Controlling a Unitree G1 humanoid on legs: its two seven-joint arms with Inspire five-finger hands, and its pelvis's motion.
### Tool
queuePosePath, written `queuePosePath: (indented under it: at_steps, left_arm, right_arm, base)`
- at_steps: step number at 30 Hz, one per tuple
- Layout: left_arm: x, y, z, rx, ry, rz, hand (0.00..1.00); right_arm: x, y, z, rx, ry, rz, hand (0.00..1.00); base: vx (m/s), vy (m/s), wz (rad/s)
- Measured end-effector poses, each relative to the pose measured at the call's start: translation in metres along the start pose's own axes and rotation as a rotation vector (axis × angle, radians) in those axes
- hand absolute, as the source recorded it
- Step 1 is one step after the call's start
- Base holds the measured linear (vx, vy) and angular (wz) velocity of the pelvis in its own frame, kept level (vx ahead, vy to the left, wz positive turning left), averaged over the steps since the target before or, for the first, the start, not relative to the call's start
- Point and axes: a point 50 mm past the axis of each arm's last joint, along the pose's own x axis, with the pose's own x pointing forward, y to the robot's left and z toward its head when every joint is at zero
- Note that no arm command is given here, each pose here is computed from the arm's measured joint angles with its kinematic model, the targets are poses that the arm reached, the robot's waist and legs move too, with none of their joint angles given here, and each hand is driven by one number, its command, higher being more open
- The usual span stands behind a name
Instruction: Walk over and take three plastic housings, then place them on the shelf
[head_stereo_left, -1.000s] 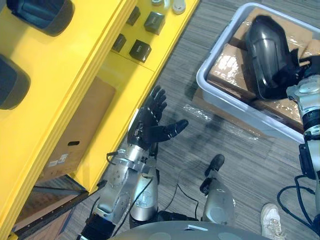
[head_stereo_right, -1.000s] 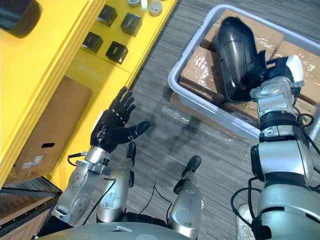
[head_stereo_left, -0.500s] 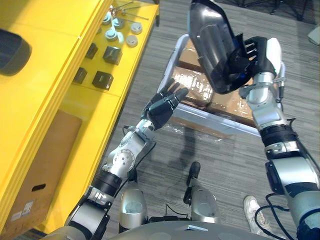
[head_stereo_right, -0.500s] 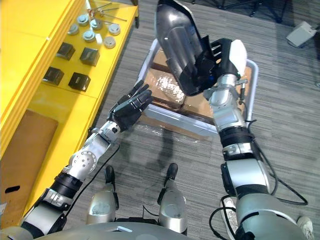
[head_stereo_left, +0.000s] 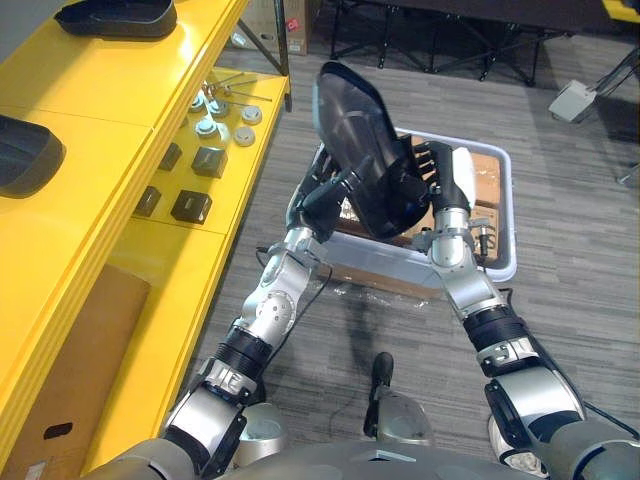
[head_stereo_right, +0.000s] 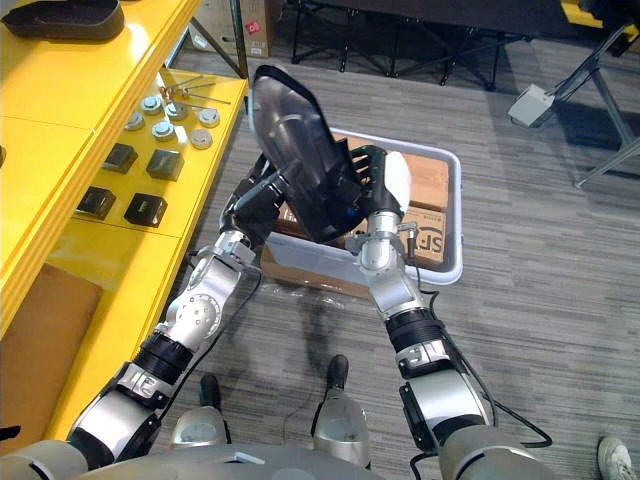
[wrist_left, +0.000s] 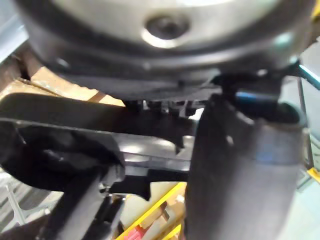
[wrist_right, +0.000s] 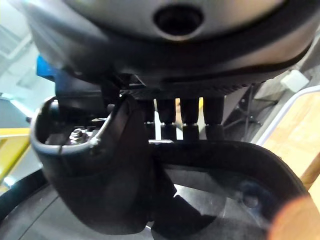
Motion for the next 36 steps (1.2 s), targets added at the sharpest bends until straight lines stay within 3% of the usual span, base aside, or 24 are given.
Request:
queuePosePath:
  at_steps: [9,10,19,26,33,34,36]
  left_arm:
    - [0.005,0.0,-0.002,0.212,0.01,0.01,1.0]
    - [0.005,0.0,-0.003,0.243,0.019,0.008,0.0]
    - [0.005,0.0,-0.005,0.253,0.045,0.009,0.0]
    - [0.005,0.017,0.008,0.199,0.013,0.11,0.0]
    - [0.001,0.015,0.002,0.155,-0.006,0.086,0.0]
    - [-0.001,0.014,0.0,0.141,-0.015,0.083,0.0]
    - [-0.005,0.015,-0.002,0.13,-0.032,0.079,0.0]
  right_arm:
    - [-0.004,0.007,0.003,0.01,-0.029,0.03,0.0]
    - [-0.005,0.008,0.002,0.009,-0.027,0.034,0.0]
    - [-0.01,0.012,0.002,0.047,-0.07,0.076,0.0]
    - [-0.023,0.016,0.009,0.124,-0.192,0.1,0.0]
    - [-0.03,0.016,0.01,0.157,-0.191,0.078,0.0]
    - [-0.032,0.015,0.01,0.162,-0.195,0.071,1.0]
    - [-0.036,0.017,0.011,0.184,-0.203,0.07,1.0]
  base:
    - [0.0,0.001,0.02]
    - [0.01,0.005,0.05]
    - [0.0,0.002,0.02]
    - [0.0,0.0,0.0]
    - [0.0,0.0,0.0]
    - [0.0,0.0,0.0]
    - [0.0,0.0,-0.02]
